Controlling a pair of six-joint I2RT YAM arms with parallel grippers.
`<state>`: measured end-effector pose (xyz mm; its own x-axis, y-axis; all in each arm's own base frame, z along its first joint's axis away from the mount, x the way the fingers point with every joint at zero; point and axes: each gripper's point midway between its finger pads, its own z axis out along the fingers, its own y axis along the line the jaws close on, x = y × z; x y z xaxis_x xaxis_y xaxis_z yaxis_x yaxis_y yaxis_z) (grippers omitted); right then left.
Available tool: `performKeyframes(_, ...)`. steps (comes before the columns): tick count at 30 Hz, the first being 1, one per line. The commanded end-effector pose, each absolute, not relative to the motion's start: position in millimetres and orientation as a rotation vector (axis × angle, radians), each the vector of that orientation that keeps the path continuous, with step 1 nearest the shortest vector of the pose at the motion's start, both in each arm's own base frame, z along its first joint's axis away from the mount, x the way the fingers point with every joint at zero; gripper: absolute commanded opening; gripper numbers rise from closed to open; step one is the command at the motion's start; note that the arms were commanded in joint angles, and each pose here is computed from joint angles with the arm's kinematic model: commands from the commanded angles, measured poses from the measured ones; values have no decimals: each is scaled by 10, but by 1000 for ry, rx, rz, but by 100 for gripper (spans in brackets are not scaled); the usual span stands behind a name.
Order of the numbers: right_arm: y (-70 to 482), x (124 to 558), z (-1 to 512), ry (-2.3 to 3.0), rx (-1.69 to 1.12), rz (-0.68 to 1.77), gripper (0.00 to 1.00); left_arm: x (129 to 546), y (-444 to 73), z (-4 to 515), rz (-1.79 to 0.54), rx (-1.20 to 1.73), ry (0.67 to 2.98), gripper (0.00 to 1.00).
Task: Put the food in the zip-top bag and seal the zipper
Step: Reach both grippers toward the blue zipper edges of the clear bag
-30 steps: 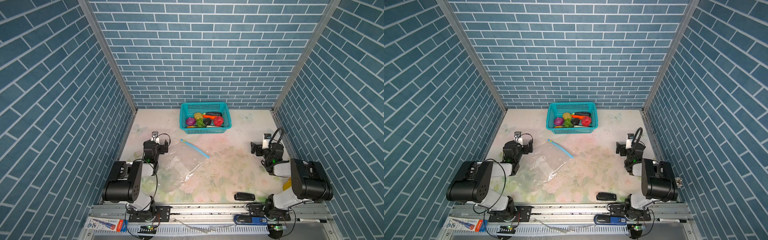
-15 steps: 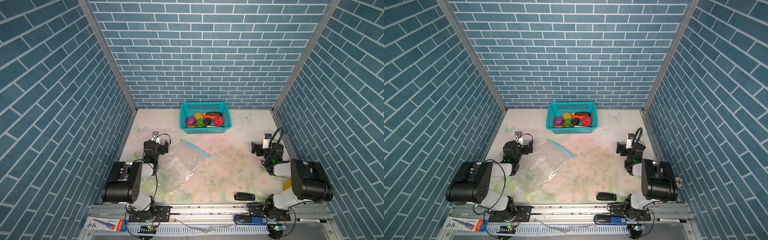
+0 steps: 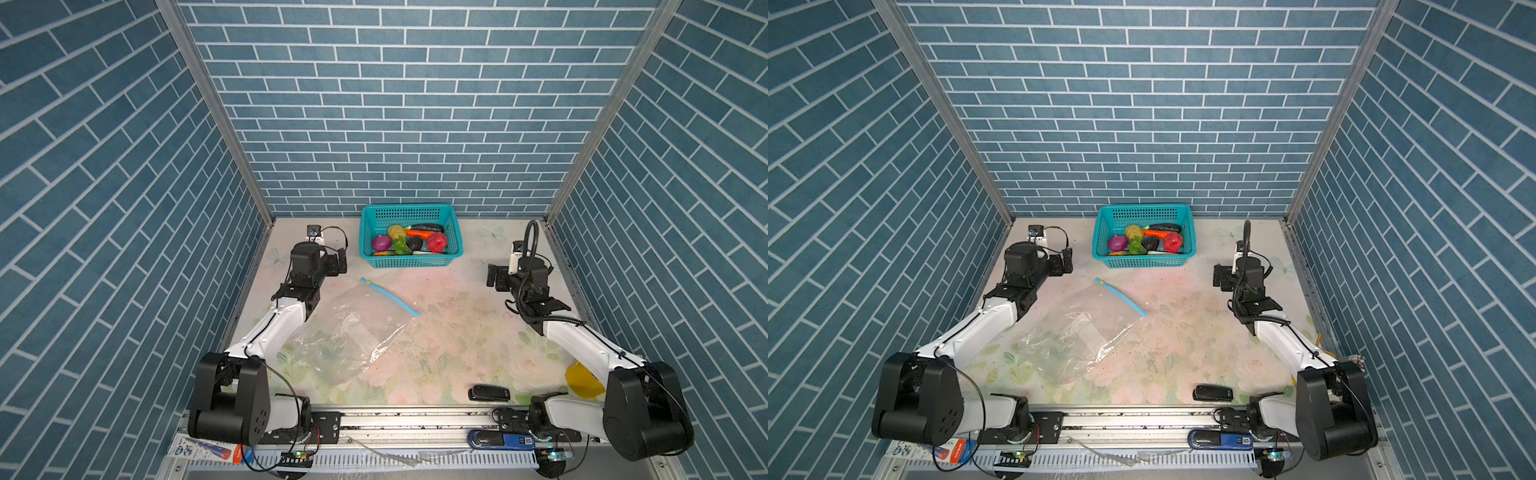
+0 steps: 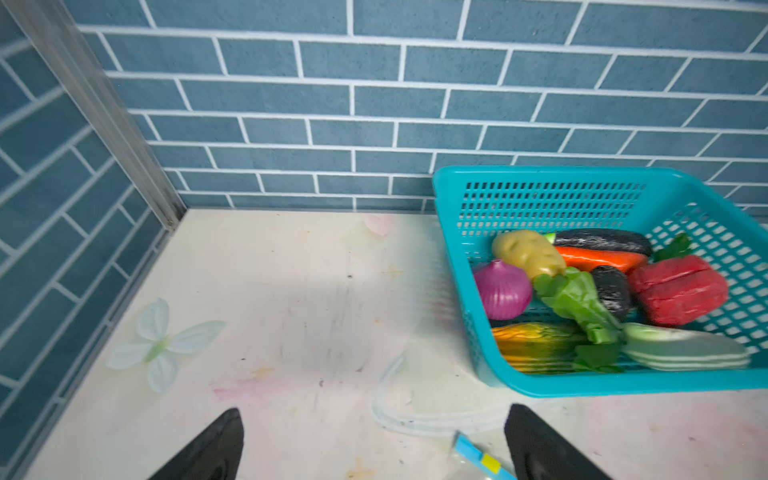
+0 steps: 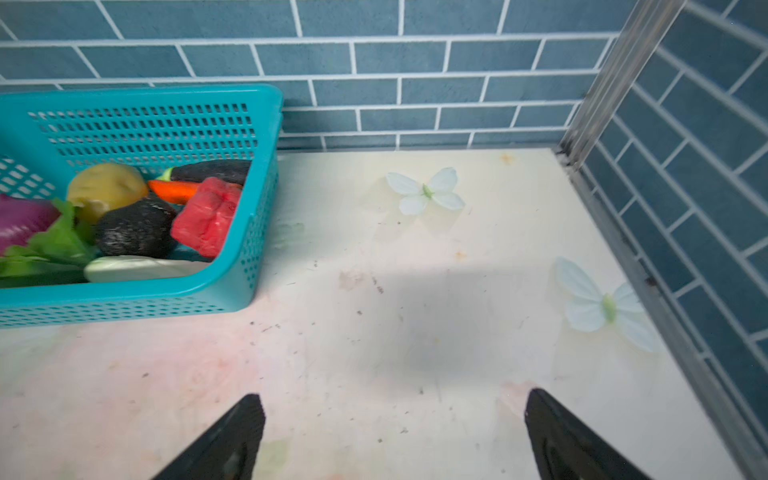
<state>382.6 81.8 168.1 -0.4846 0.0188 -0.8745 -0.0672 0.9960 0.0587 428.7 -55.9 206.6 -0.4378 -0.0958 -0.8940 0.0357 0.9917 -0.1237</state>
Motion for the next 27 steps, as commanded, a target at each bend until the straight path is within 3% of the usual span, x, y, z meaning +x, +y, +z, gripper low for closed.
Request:
performKeyframes(1, 1148, 3569, 1344, 2259, 8, 277, 99, 4128, -750, 1752, -324, -167, 2255, 99)
performKeyframes(6, 1813, 3453, 1293, 2367, -66, 611, 99, 3866, -894, 1742, -403, -231, 2365, 99)
performKeyframes(18, 2966, 3115, 1332, 2438, -527, 881, 98, 2876, -1120, 1567, -528, -202, 2573, 99)
performKeyframes(27, 3463, 3091, 1356, 2491, -741, 992, 81, 2577, -1142, 1249, -593, -193, 2616, 99)
